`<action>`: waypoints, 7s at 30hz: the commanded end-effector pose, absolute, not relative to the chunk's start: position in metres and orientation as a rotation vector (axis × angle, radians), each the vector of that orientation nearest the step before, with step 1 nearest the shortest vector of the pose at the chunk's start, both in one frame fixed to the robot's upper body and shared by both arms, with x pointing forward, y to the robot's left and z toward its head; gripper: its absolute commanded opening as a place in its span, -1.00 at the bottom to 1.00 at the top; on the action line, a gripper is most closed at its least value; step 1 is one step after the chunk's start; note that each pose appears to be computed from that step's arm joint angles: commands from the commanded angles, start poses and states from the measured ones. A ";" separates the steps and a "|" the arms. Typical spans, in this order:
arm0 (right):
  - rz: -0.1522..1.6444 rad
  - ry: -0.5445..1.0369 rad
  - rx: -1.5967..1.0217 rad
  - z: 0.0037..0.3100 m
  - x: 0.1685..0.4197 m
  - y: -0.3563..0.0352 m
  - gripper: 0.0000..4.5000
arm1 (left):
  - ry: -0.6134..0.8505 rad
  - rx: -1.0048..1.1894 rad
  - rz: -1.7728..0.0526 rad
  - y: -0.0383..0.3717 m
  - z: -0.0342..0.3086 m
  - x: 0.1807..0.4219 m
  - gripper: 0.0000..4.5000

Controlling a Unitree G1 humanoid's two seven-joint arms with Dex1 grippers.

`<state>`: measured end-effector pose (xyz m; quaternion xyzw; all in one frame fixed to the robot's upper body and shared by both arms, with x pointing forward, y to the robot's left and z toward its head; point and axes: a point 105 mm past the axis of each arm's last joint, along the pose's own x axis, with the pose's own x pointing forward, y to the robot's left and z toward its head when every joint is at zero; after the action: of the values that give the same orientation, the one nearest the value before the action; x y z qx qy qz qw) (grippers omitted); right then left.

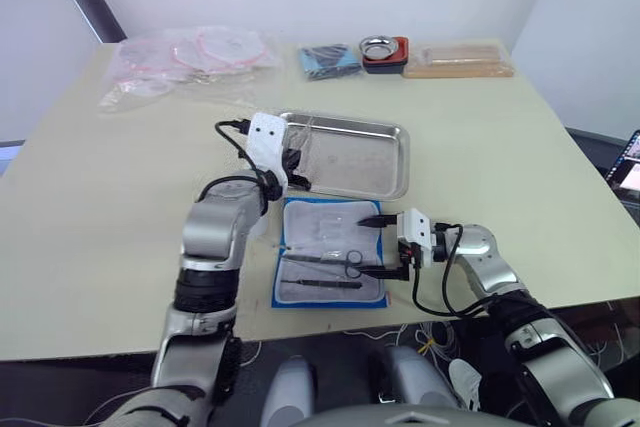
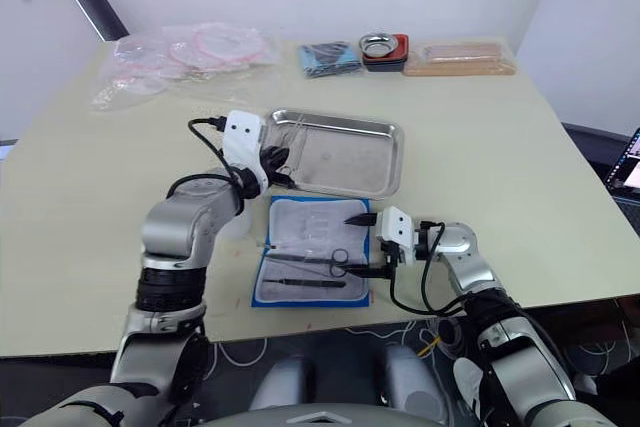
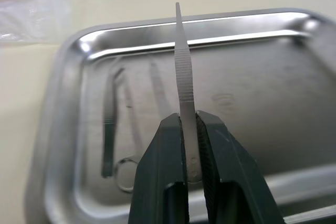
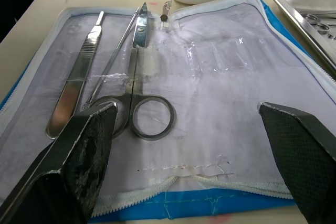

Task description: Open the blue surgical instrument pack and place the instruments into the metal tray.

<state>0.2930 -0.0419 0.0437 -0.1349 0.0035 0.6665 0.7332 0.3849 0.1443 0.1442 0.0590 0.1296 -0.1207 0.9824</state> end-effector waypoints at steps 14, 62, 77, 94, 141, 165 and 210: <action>1.503 0.298 -0.280 -0.020 0.263 -0.050 1.00 | 0.322 0.084 -0.144 0.122 0.123 0.406 -0.96; 1.489 0.296 -0.277 -0.019 0.267 -0.050 1.00 | 0.017 0.188 -0.599 0.124 0.174 0.365 -0.10; 1.491 0.301 -0.275 -0.020 0.264 -0.052 1.00 | -0.018 0.281 -1.067 0.138 0.170 0.289 0.08; 1.495 0.308 -0.280 -0.019 0.263 -0.058 1.00 | 0.135 0.436 -1.407 0.199 0.150 0.232 0.98; 1.380 -0.124 -0.222 0.136 0.250 -0.094 1.00 | 0.159 0.438 -1.479 0.160 0.074 0.251 0.98; 1.442 -0.071 -0.358 0.189 0.220 -0.136 1.00 | 0.258 0.455 -1.499 0.148 0.030 0.250 0.98; 1.287 0.258 -0.649 0.091 0.289 -0.034 1.00 | 0.364 0.381 -1.510 0.141 0.006 0.240 0.98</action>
<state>0.2812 -0.0316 0.0889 -0.2733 0.1160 0.6033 0.7402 0.2644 0.1396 0.0478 0.1732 0.0697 -0.6599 0.7278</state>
